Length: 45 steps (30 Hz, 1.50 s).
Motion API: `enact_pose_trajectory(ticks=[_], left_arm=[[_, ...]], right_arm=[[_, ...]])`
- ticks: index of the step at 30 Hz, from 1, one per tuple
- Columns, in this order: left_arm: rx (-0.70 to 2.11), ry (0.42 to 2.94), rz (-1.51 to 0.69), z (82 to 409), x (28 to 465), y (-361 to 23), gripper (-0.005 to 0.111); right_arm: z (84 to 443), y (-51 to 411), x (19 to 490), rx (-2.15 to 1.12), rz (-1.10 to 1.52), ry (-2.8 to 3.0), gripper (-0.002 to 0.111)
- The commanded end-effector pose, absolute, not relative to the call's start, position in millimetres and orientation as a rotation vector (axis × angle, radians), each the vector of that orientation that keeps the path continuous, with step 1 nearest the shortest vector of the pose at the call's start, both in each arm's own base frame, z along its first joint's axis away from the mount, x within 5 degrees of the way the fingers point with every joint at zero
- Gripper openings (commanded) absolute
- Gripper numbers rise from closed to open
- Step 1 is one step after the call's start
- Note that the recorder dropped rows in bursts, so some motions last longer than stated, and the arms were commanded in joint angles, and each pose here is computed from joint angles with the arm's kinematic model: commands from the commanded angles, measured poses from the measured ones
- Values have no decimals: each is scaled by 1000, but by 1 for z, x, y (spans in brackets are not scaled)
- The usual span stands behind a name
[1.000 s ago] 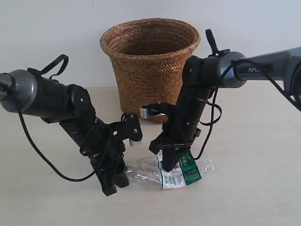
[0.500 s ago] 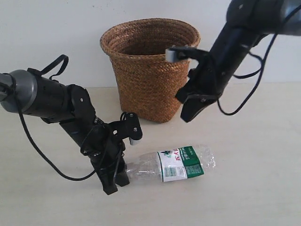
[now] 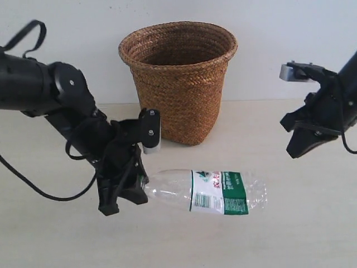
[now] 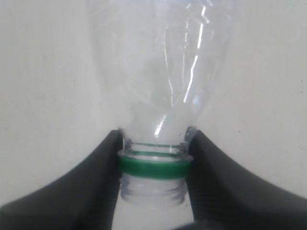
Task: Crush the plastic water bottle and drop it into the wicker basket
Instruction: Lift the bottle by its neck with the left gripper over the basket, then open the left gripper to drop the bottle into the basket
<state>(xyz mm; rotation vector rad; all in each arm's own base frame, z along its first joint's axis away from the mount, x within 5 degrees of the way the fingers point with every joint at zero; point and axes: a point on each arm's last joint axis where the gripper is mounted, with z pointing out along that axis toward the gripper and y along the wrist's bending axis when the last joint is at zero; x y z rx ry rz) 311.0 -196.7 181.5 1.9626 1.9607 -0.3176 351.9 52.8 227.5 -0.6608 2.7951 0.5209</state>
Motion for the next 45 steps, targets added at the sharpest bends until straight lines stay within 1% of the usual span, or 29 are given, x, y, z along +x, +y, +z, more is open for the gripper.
enact_pose_trajectory(ticks=[1, 5, 7, 9, 11, 12, 13, 14, 15, 16, 17, 18, 20, 21, 22, 23, 25, 27, 28, 31, 33, 36, 37, 38, 40, 45], left_arm=[[1980, 1798, -295, 224, 299, -194, 4], [1923, 1740, -258, 256, 297, -193, 4], [1912, 1715, -238, 265, 299, -193, 4], [1894, 1692, -212, 276, 303, -195, 4], [1848, 1663, -140, 293, 315, -197, 4], [1788, 1640, -81, 305, 328, -195, 4], [1750, 1628, -52, 310, 335, -192, 4], [1627, 1619, 17, 322, 351, -186, 4], [1423, 1602, 99, 332, 368, -178, 4], [1223, 1545, 195, 339, 387, -171, 9], [1183, 1484, 276, 342, 396, -171, 17], [1173, 1447, 326, 343, 402, -171, 31], [1204, 1422, 378, 334, 416, -174, 70], [1179, 1434, 370, 331, 423, -174, 92], [1163, 1442, 362, 328, 427, -175, 107], [1148, 1461, 346, 322, 432, -177, 108], [1164, 1474, 346, 312, 437, -179, 104], [1174, 1482, 346, 306, 439, -180, 96], [1174, 1482, 346, 306, 439, -180, 91], [1171, 1476, 345, 311, 437, -179, 84], [1168, 1487, 318, 316, 433, -179, 75], [1164, 1538, 219, 329, 421, -178, 54], [1159, 1559, 177, 336, 414, -178, 41], [1164, 1573, 143, 343, 407, -177, 34], [1174, 1593, 84, 359, 393, -175, 6], [1177, 1671, -57, 384, 363, -170, 4]], right_arm=[[209, 46, 346, -587, 475, 2797, 0], [196, 45, 343, -527, 455, 2783, 0], [192, 44, 341, -519, 449, 2789, 0], [189, 44, 340, -509, 438, 2786, 0], [189, 44, 342, -485, 443, 2772, 0], [190, 45, 343, -469, 450, 2763, 0], [190, 45, 343, -469, 448, 2761, 0], [190, 44, 344, -461, 444, 2753, 0], [190, 45, 344, -455, 447, 2751, 0], [190, 45, 344, -451, 452, 2750, 0], [190, 45, 344, -448, 455, 2749, 0], [190, 45, 344, -446, 462, 2752, 0], [191, 46, 344, -438, 474, 2752, 0], [191, 47, 344, -436, 480, 2750, 0], [191, 47, 344, -436, 482, 2749, 0], [191, 48, 344, -445, 482, 2747, 0], [191, 48, 344, -455, 473, 2738, 0], [191, 47, 346, -452, 458, 2723, 0], [191, 47, 347, -447, 448, 2714, 0], [192, 46, 348, -443, 436, 2702, 0], [192, 46, 349, -437, 426, 2692, 0], [193, 45, 352, -415, 409, 2667, 0], [194, 45, 353, -416, 408, 2663, 0], [197, 46, 355, -427, 408, 2654, 0], [202, 45, 357, -468, 392, 2648, 0], [216, 43, 361, -516, 350, 2676, 0]])
